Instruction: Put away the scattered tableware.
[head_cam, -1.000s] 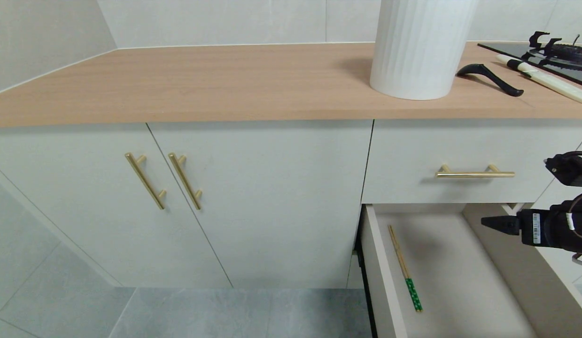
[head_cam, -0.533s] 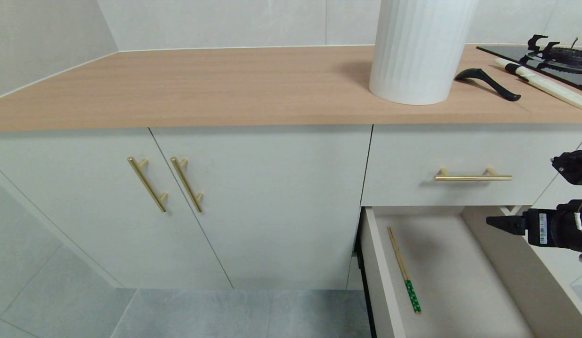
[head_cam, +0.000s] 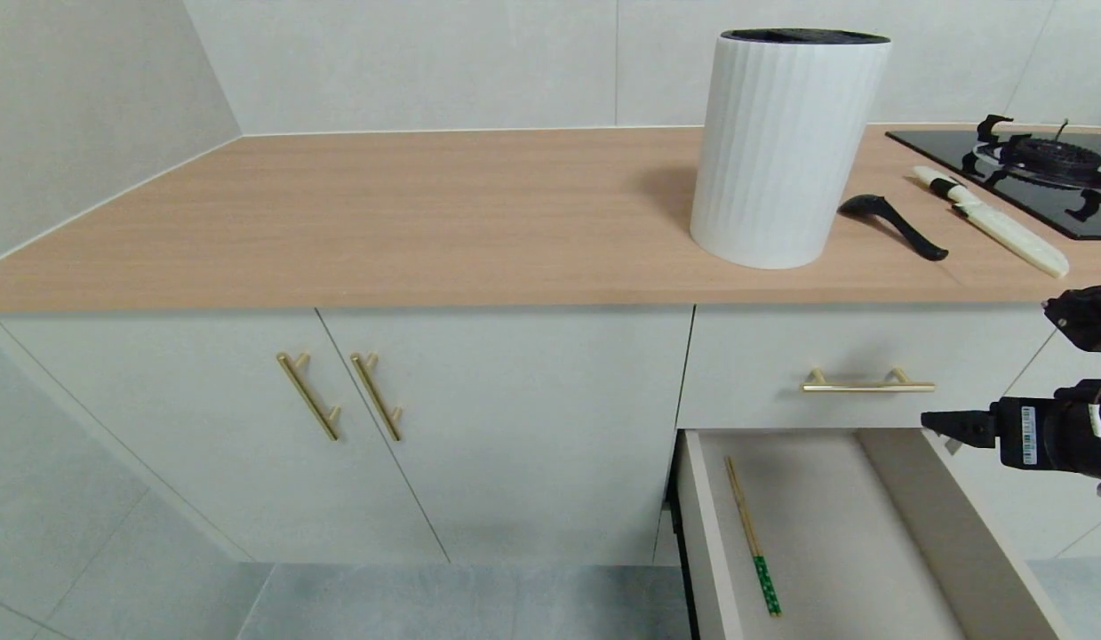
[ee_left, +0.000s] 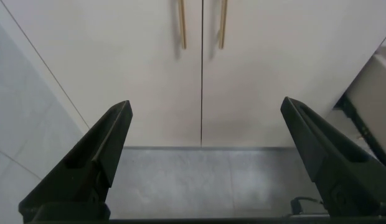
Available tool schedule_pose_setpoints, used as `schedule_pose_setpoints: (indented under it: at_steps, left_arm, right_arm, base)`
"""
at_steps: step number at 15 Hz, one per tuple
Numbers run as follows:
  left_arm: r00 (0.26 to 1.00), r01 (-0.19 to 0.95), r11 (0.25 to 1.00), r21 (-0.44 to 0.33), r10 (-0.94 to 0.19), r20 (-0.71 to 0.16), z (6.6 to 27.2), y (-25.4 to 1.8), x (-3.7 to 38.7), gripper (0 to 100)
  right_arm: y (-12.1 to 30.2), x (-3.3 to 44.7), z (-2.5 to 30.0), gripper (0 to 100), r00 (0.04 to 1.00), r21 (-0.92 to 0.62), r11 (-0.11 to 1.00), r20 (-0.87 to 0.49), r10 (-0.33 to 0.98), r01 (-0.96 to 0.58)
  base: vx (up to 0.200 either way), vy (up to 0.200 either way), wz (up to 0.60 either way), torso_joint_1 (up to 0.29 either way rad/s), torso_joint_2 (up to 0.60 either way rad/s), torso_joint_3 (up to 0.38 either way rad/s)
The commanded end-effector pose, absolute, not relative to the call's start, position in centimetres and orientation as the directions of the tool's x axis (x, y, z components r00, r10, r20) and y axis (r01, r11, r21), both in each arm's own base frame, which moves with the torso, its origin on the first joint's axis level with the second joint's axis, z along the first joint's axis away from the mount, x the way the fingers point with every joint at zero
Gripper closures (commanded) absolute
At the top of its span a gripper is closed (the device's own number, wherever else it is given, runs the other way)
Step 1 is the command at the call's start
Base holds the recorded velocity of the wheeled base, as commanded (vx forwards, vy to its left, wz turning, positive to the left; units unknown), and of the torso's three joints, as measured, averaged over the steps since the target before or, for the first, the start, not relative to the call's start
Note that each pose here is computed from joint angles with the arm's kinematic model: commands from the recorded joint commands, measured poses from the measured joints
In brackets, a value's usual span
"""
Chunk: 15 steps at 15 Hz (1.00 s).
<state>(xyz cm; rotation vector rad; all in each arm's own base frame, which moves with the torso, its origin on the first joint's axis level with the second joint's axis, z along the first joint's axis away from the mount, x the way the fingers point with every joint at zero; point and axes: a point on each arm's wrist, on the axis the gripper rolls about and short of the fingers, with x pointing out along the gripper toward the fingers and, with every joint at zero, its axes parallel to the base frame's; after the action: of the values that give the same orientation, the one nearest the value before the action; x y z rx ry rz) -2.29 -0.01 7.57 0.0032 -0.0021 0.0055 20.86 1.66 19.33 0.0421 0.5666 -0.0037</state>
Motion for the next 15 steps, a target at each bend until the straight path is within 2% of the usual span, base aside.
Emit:
schedule_pose_setpoints:
  at_steps: [1,10,13,15]
  left_arm:
    - [1.000,-0.006,1.000,0.003,0.006,0.002,7.6,0.0,-2.3,0]
    - [1.000,-0.006,1.000,0.003,0.006,0.002,7.6,0.0,-2.3,0]
    - [1.000,-0.006,1.000,0.003,0.006,0.003,7.6,0.0,-2.3,0]
    - [1.000,-0.006,1.000,0.003,0.006,0.002,7.6,0.0,-2.3,0]
  right_arm:
    - [1.7,20.7,19.4,0,0.845,0.038,0.999,-0.534,0.011,0.011]
    - [1.7,20.0,19.3,0,0.847,-0.008,1.000,-0.531,0.012,-0.020]
    - [1.7,19.8,19.7,0,0.857,-0.031,0.999,-0.514,0.013,-0.034]
    - [1.8,21.5,21.7,0,0.898,0.000,0.995,-0.432,0.090,-0.099]
  base:
    - [0.000,0.000,0.00,0.178,-0.48,-0.295]
    - [0.000,0.000,0.00,0.202,-0.48,-0.279]
    - [0.000,0.000,0.00,0.082,-0.17,-0.093]
    - [0.000,0.000,0.00,0.011,-0.03,-0.013]
